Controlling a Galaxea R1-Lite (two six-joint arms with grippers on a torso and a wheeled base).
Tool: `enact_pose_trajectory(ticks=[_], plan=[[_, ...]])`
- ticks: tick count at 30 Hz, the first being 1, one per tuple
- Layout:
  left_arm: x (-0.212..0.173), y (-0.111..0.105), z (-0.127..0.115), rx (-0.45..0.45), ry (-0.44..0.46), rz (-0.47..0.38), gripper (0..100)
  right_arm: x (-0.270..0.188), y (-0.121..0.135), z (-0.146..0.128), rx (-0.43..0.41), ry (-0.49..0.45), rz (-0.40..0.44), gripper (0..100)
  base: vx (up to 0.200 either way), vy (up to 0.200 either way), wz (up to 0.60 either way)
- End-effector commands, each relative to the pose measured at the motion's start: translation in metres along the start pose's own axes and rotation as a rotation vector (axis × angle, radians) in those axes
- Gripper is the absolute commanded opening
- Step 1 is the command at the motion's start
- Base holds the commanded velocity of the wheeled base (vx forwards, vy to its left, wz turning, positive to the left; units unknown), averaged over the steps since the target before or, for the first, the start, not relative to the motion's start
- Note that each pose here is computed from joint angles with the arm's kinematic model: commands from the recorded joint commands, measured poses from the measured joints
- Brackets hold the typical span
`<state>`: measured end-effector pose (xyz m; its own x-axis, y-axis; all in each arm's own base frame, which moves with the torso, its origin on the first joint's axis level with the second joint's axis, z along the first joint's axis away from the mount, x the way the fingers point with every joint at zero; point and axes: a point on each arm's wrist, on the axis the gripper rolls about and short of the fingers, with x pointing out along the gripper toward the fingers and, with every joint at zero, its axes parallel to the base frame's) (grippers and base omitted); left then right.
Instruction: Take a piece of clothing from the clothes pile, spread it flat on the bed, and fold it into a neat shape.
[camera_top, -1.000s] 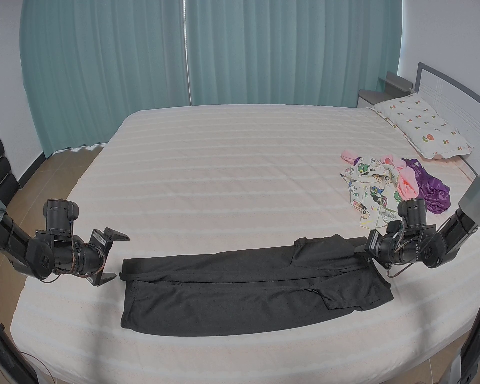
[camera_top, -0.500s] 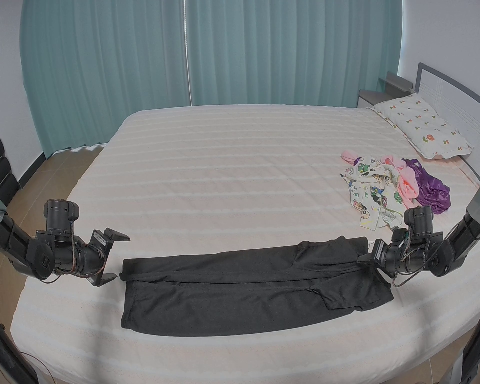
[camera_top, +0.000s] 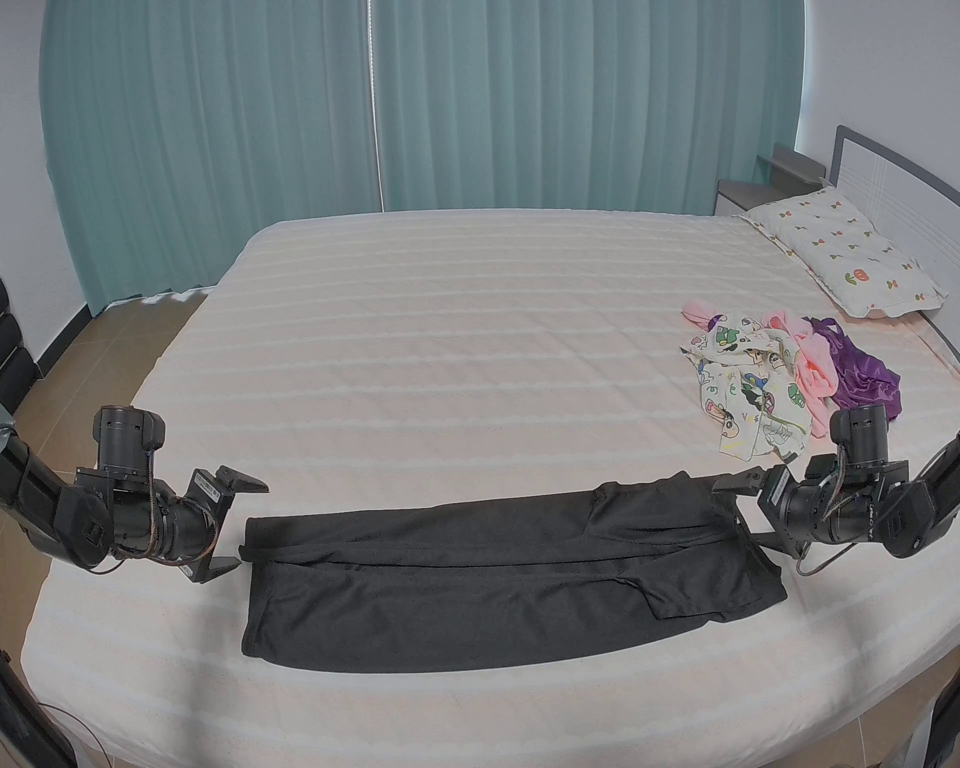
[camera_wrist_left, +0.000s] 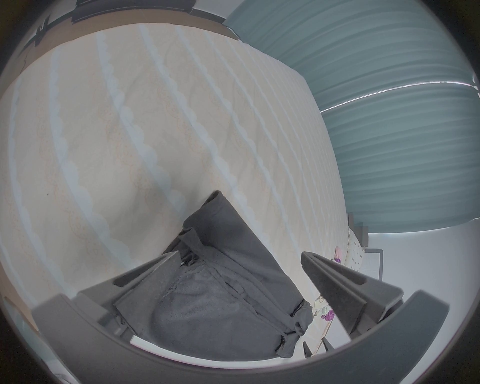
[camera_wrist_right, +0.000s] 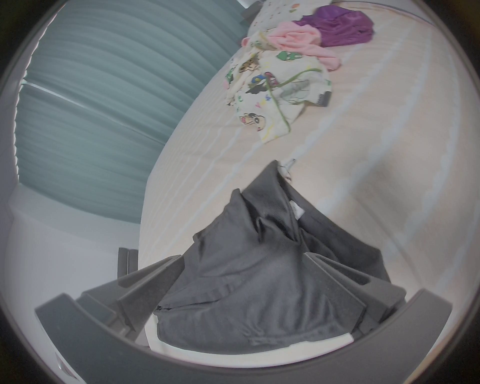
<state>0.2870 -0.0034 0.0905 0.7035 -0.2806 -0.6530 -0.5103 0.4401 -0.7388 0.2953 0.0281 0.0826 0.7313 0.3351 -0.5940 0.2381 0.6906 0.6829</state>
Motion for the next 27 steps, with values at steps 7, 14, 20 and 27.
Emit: enact_pose_trajectory(ticks=[7,14,20,27], plan=[[-0.003,0.014,-0.018,0.008,0.045,0.049,100,-0.041,-0.021,-0.030,0.103,-0.002,-0.062,100,-0.200,0.000,0.00],[-0.001,0.020,-0.026,0.018,0.048,0.089,100,-0.050,-0.023,-0.040,0.120,-0.029,-0.050,100,-0.114,0.000,0.00],[0.005,0.026,-0.037,0.051,0.031,0.148,100,-0.050,-0.026,-0.043,0.122,-0.032,-0.073,100,0.000,0.000,0.00],[0.017,0.029,-0.041,0.076,0.003,0.142,100,-0.049,-0.027,-0.047,0.119,-0.013,-0.075,100,0.000,0.000,0.00]])
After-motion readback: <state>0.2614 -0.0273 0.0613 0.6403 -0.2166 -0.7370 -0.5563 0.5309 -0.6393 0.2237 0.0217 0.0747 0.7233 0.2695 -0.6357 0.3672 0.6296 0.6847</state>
